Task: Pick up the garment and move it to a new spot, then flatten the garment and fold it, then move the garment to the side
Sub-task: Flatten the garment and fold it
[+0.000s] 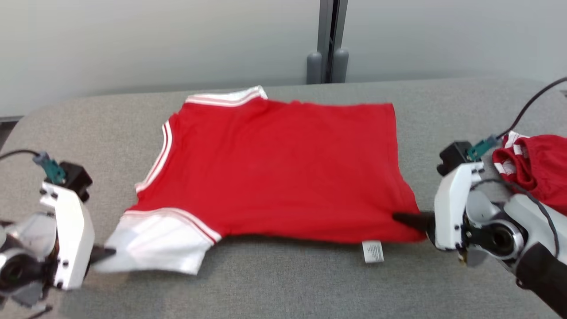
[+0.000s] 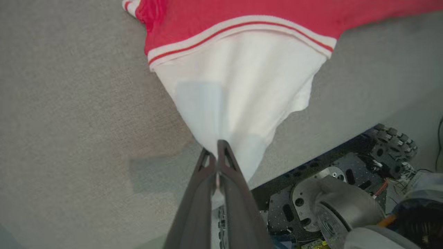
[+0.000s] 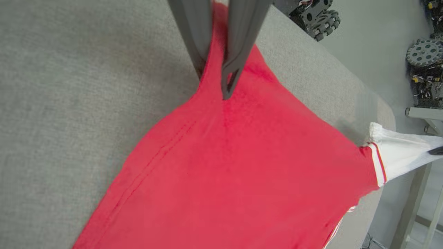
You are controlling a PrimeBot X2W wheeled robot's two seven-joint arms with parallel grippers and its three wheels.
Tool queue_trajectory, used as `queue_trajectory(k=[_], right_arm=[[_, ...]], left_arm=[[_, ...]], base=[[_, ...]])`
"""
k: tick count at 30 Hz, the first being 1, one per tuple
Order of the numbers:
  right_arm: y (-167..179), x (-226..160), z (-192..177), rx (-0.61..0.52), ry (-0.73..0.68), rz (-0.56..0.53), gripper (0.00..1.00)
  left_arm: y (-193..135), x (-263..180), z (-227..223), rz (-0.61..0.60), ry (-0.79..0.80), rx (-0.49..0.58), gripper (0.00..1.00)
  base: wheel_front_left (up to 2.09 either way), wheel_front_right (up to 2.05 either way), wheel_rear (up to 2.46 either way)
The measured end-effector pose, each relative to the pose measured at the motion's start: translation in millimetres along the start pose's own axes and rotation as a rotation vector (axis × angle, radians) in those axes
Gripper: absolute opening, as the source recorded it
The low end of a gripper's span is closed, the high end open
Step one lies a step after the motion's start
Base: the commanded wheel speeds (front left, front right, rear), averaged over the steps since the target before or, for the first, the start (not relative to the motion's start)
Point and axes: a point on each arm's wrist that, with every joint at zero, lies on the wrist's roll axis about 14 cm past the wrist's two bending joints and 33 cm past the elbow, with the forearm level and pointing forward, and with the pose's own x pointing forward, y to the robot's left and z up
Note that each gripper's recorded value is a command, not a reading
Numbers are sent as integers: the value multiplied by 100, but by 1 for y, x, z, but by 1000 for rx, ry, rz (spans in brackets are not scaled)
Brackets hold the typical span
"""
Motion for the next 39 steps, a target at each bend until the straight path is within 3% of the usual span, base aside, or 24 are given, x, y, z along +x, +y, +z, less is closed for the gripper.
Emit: queue_trajectory(k=[8,15,25,34,39], right_arm=[[-8,-33,-64,20,188,16,0],[-17,-49,-84,28,258,10,0],[-25,-50,-66,31,271,0,0],[-45,-42,-47,71,278,-42,0],[-50,-35,-39,82,262,-52,0]], left_arm=[[-52,-30,-56,-145,182,1,0],[-69,-40,-63,-189,225,-3,0],[-55,-36,-44,-165,240,-20,0],[-21,-17,4,-81,238,2,0],[-19,1,34,-88,219,18,0]], base=[[0,0,0],[0,0,0],[0,0,0],[0,0,0],[0,0,0]])
